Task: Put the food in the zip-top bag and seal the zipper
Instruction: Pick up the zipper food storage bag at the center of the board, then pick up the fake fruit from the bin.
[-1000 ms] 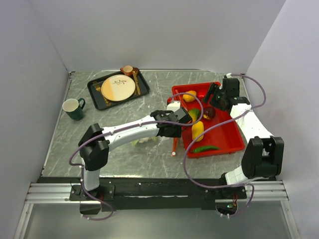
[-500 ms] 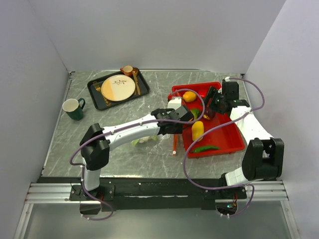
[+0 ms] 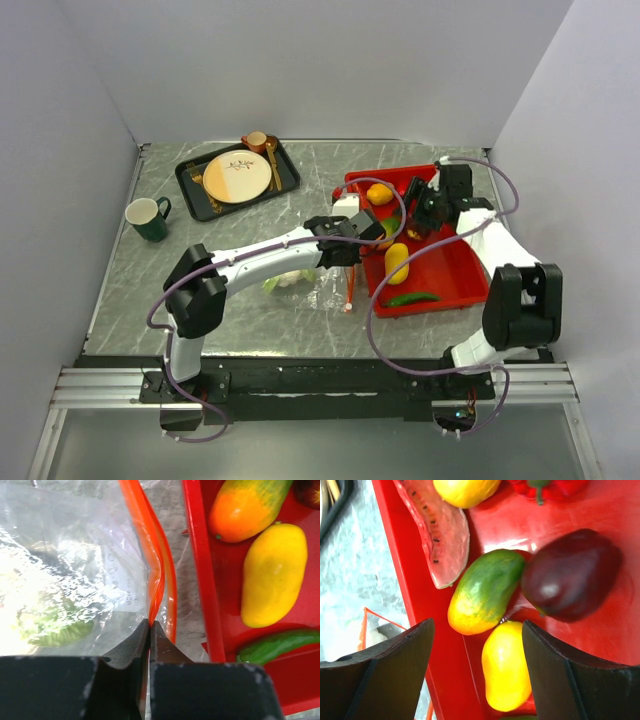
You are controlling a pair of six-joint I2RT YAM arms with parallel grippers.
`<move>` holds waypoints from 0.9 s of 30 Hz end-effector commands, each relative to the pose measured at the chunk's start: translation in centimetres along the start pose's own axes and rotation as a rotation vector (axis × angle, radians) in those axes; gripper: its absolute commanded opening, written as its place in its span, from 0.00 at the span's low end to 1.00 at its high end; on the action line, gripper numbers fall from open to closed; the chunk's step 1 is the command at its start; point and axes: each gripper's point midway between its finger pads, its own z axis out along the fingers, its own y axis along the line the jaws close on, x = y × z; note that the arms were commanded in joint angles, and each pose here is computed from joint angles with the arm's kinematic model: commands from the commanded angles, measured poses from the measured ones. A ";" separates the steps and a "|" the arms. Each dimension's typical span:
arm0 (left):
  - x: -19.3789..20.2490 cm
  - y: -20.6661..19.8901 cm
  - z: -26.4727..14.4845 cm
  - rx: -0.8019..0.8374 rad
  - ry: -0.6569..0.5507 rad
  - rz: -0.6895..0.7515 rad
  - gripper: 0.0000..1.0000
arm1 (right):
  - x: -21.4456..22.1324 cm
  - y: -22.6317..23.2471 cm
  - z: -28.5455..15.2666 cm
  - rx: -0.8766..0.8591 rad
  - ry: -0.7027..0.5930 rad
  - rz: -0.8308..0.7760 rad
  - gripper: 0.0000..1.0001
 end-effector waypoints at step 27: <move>-5.1 6.7 -8.4 0.068 -0.091 -0.090 0.07 | 0.6 4.8 10.5 0.001 0.141 -0.392 0.55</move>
